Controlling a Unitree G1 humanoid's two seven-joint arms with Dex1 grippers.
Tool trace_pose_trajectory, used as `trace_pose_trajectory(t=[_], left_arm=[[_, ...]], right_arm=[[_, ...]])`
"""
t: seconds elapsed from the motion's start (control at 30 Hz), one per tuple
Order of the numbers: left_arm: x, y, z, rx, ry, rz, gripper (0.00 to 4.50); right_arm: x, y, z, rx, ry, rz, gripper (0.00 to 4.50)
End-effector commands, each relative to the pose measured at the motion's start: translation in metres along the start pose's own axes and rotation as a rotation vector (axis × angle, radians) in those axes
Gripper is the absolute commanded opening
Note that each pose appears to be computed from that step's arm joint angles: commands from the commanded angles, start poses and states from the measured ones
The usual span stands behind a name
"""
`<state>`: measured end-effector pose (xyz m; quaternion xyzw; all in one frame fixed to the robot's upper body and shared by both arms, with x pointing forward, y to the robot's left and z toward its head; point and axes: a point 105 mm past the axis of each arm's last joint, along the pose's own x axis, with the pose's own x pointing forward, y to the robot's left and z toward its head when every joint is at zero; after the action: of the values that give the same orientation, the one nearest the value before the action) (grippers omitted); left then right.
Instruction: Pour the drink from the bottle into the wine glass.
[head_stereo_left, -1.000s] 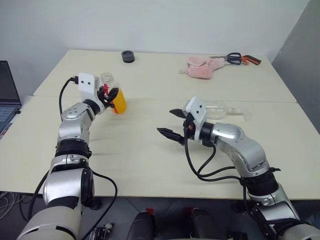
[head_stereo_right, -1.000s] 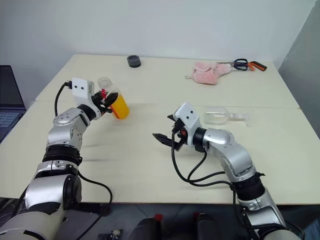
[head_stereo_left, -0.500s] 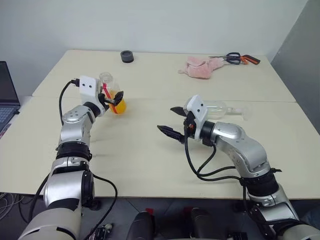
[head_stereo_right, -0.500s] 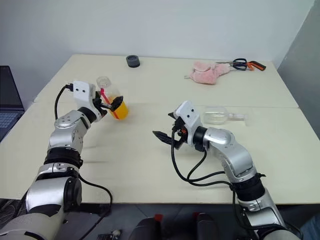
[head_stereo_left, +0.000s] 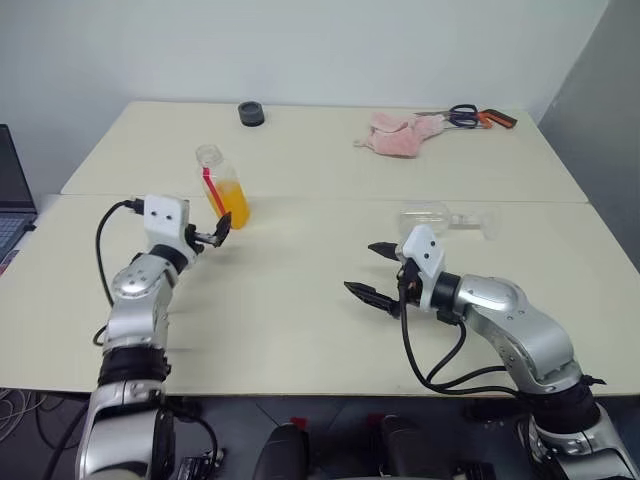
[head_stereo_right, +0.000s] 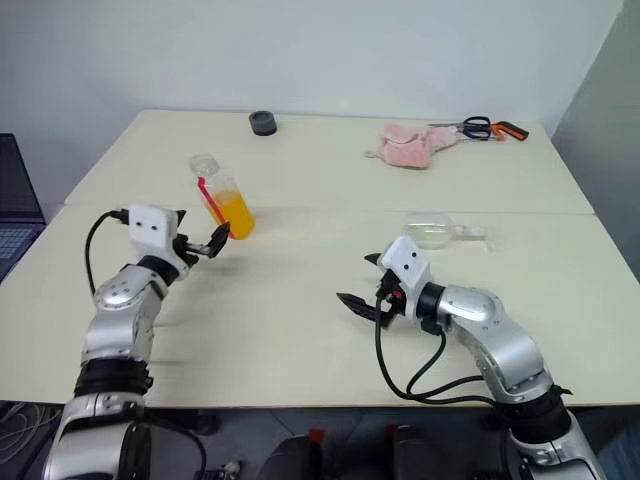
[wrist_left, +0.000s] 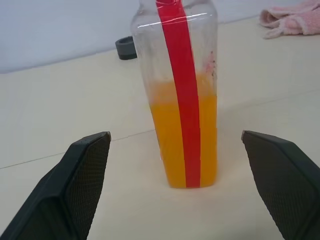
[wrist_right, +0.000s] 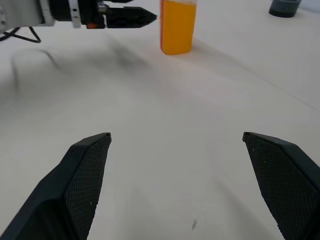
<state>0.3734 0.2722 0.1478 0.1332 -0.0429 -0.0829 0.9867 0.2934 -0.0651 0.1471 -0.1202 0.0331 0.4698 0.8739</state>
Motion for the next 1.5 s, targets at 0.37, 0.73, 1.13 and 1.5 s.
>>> trace_pose_trajectory(t=[0.37, 0.73, 1.13, 1.5], left_arm=[[-0.030, -0.107, 0.060, -0.046, -0.085, -0.671, 4.49], [-0.044, -0.139, 0.063, 0.034, -0.019, -1.021, 4.49], [-0.032, -0.141, 0.072, 0.012, -0.061, -1.029, 4.49], [-0.027, -0.146, 0.073, 0.010, -0.075, -1.022, 4.50]], right_arm=[[-0.068, -0.053, -0.013, -0.402, 0.132, -0.310, 4.50], [-0.055, -0.123, -0.034, -0.892, 0.381, -0.573, 4.50], [-0.043, -0.163, -0.059, -1.260, 0.575, -0.640, 4.50], [-0.040, -0.186, -0.070, -1.319, 0.643, -0.721, 4.14]])
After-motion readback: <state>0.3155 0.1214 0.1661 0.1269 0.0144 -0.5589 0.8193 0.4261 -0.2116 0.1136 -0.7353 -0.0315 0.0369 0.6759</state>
